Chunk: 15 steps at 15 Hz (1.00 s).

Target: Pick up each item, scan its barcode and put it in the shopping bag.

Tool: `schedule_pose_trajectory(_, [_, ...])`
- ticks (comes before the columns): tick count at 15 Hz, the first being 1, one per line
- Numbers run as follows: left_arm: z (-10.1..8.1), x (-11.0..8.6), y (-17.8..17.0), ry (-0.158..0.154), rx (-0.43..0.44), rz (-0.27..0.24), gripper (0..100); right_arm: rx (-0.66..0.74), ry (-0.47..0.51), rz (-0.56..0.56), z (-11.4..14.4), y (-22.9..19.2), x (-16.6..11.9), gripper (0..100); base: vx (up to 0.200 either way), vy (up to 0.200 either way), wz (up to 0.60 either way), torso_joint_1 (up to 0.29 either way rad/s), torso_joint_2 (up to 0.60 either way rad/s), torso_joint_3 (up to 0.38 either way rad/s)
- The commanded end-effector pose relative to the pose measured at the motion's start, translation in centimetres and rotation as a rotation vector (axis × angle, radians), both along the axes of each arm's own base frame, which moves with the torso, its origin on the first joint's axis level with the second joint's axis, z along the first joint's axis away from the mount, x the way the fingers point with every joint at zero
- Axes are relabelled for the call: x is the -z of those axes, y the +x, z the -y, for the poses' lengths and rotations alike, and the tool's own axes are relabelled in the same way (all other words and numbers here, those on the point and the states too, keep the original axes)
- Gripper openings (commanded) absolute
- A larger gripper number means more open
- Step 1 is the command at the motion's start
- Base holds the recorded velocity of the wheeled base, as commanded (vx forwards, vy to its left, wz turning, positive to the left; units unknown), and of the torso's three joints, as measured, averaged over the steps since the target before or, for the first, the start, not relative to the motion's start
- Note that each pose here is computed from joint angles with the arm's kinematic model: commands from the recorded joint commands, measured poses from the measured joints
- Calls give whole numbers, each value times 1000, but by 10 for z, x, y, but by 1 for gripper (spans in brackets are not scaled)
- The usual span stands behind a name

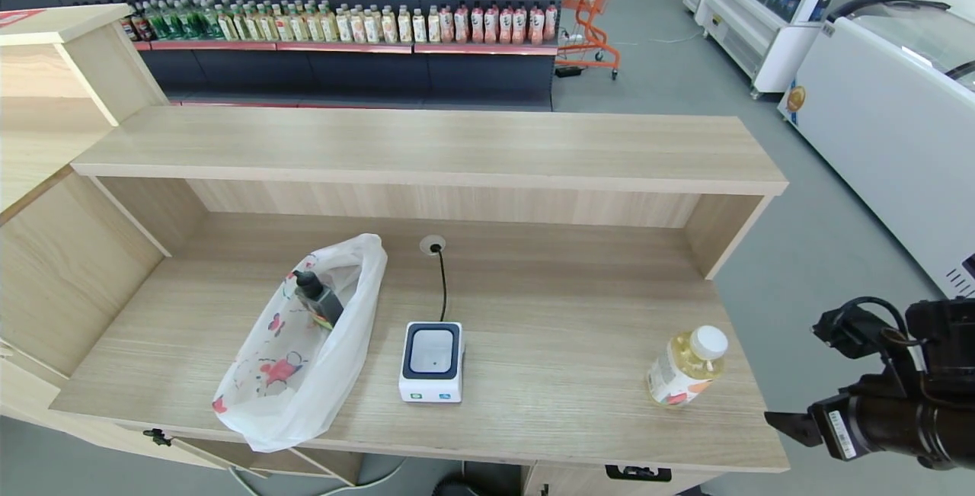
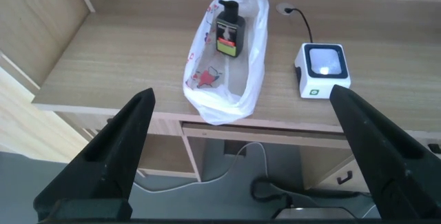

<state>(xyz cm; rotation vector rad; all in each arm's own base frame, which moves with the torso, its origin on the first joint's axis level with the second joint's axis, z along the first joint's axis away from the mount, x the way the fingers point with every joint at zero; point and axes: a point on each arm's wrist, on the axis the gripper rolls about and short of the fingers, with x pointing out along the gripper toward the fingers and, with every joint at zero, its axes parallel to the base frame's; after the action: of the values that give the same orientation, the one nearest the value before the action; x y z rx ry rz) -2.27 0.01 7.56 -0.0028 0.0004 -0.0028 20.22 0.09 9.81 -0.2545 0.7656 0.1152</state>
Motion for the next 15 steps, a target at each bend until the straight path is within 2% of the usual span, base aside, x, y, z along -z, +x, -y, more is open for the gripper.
schedule_pose_trajectory(1, [0, 0, 0, 0, -1, 0, 100, -25, 6, -81, -5, 13, 27, 100, 0, 0, 0, 0, 0, 0])
schedule_pose_trajectory(2, [0, 0, 0, 0, 0, 0, 100, -75, 46, -72, -13, 23, 35, 100, 0, 0, 0, 0, 0, 0])
schedule_pose_trajectory(6, [0, 0, 0, 0, 0, 0, 100, -117, 106, -42, -37, 35, 46, 100, 0, 0, 0, 0, 0, 0])
schedule_pose_trajectory(9, [0, 0, 0, 0, 0, 0, 100, -125, 102, -8, -49, 46, 58, 100, 0, 0, 0, 0, 0, 0])
schedule_pose_trajectory(15, [0, 0, 0, 0, 0, 0, 100, -121, 55, 142, -76, 67, 87, 100, 0, 0, 0, 0, 0, 0])
